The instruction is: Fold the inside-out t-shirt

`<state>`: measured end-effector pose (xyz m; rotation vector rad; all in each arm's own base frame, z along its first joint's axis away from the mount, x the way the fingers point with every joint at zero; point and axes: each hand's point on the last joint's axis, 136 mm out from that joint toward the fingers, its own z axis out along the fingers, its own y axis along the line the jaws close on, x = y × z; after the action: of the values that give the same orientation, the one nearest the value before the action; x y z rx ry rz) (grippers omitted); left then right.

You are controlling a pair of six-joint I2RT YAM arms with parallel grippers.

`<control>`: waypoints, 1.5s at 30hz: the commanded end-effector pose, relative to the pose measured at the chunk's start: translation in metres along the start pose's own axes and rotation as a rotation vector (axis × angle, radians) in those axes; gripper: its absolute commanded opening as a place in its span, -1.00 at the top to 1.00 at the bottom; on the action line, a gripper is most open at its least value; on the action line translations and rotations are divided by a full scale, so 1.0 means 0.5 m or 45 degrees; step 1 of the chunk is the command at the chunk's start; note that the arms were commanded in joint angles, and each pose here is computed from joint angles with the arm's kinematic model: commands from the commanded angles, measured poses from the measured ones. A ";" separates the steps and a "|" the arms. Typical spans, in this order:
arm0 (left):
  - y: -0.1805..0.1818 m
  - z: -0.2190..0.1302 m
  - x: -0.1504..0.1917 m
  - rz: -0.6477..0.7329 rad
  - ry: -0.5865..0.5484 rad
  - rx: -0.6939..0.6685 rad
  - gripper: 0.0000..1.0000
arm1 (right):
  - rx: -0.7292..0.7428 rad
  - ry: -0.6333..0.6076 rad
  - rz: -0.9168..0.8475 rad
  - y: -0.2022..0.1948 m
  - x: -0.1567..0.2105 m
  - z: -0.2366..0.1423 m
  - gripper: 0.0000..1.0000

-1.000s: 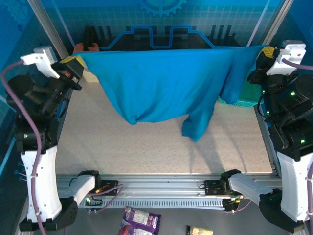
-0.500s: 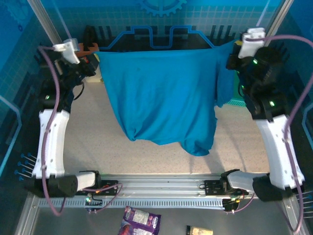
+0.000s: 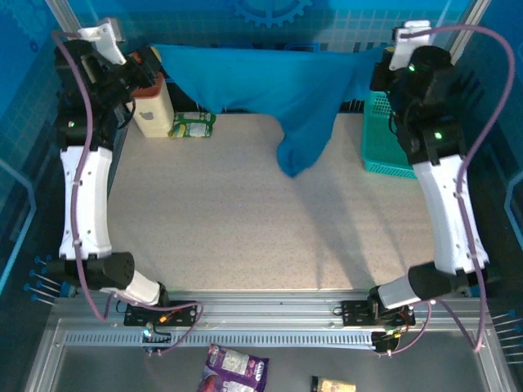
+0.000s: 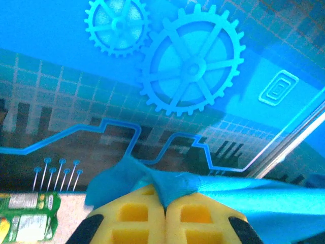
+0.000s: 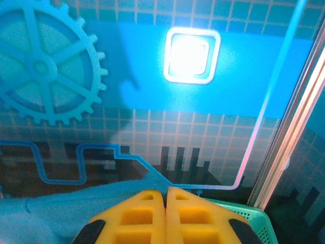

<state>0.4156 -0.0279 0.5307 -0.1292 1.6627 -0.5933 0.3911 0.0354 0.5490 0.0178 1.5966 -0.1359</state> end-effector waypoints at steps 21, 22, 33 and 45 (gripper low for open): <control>0.248 -0.254 0.850 -0.772 0.929 -0.514 0.90 | 0.126 1.376 0.313 0.014 0.858 -0.271 1.00; 0.250 -0.249 0.846 -0.759 0.933 -0.518 0.77 | 0.135 1.371 0.304 0.012 0.854 -0.266 0.99; 0.260 -0.084 0.754 -0.415 1.011 -0.425 0.34 | -0.129 1.280 0.279 0.099 0.764 -0.186 0.32; 0.284 0.159 0.812 0.204 1.440 -0.417 0.35 | -0.445 1.359 0.201 0.277 0.767 -0.089 0.31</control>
<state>0.4557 -0.1058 0.1182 -0.0378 2.7107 -0.4237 0.3362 0.1339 0.1468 -0.0080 2.6832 0.2879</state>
